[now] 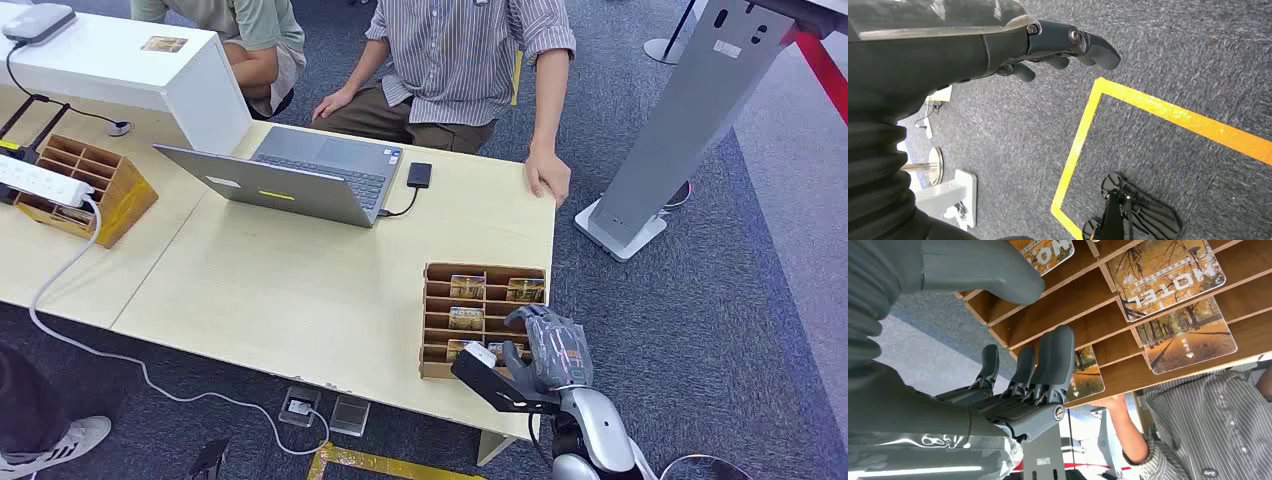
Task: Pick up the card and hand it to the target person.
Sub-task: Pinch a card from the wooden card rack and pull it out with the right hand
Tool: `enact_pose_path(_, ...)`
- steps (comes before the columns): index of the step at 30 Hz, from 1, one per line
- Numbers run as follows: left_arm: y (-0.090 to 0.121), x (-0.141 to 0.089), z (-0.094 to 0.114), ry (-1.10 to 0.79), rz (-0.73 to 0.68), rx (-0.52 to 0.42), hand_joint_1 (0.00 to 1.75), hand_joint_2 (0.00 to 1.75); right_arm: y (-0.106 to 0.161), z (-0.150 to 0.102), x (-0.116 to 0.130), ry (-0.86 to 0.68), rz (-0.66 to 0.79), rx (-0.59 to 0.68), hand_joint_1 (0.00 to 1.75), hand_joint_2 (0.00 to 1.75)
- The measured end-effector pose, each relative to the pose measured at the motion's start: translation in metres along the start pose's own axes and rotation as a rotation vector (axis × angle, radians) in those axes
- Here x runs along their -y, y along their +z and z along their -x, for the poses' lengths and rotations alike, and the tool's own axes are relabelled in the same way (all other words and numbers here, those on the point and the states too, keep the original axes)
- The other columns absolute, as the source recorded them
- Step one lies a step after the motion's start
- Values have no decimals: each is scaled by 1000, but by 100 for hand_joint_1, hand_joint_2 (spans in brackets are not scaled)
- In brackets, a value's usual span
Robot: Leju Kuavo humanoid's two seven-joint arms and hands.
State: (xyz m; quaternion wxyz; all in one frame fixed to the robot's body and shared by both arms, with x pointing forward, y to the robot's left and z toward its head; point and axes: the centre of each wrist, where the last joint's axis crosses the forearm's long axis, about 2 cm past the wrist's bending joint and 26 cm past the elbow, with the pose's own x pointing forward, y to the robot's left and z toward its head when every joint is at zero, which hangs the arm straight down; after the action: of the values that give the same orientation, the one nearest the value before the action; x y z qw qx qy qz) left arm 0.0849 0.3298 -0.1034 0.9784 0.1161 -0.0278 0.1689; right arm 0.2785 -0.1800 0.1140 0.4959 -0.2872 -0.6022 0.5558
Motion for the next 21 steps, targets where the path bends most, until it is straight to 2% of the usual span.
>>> enact_pose_path(21, 0, 0, 0, 6, -10, -5, 0, 175, -4, 10, -8, 5, -12, -26, 90, 175)
